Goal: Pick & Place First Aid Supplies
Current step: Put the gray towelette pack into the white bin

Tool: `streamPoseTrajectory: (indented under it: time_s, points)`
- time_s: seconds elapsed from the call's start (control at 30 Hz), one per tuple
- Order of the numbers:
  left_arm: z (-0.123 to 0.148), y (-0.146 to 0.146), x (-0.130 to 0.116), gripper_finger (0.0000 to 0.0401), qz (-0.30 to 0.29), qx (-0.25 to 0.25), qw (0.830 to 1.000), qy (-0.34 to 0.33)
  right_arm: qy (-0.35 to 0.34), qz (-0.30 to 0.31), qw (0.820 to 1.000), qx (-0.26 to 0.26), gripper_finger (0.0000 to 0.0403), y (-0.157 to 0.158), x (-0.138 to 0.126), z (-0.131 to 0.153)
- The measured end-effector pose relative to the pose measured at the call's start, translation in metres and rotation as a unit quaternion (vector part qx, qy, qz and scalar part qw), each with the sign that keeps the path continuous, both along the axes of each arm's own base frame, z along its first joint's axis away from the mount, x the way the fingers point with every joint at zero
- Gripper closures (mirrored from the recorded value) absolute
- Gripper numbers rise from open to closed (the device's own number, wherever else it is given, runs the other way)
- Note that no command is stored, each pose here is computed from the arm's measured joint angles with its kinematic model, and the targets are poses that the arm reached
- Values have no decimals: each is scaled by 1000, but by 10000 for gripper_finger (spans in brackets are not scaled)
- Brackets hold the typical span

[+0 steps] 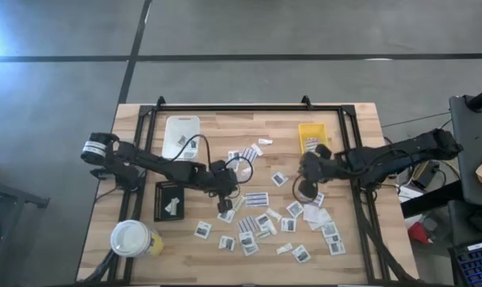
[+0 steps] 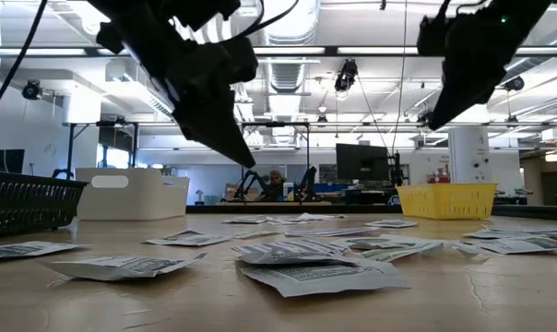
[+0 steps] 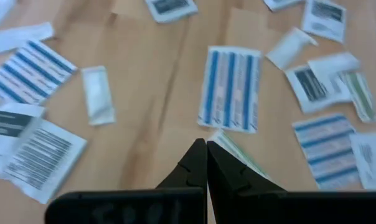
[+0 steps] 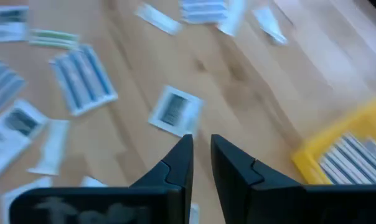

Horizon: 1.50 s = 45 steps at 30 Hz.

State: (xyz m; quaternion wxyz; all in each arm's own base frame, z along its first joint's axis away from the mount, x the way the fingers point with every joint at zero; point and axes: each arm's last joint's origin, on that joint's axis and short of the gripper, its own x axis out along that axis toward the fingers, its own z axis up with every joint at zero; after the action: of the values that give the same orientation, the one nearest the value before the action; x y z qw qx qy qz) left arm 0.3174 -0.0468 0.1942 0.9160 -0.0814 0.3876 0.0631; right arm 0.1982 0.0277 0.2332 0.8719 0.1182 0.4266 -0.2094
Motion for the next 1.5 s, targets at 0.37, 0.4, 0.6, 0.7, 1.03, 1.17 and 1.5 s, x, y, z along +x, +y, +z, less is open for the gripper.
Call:
streamPoseTrajectory:
  time_s: [0.37, 0.4, 0.6, 0.7, 1.03, 1.17, 1.5]
  points:
    - [-1, 14, -4, 400, 120, 121, 985, 5, -28, 37, 998, -35, 358, 16, 31, -17]
    - [-1, 20, -4, 399, 136, 123, 983, 9, -28, 42, 998, -38, 359, 16, 34, -18]
    - [-6, 42, -2, 400, 189, 94, 977, 11, -31, 59, 996, -53, 359, 19, 47, -28]
    - [-12, 48, 1, 401, 212, 82, 974, 15, -34, 45, 996, -63, 360, 16, 53, -33]
    - [-33, 67, 2, 401, 296, 43, 953, 39, -57, 26, 996, -71, 360, -2, 78, -49]
    - [-41, 71, 3, 401, 314, 37, 947, 49, -57, 36, 995, -75, 360, -9, 86, -55]
    - [-59, 73, 7, 401, 328, 29, 942, 68, -43, 47, 995, -79, 360, -16, 104, -68]
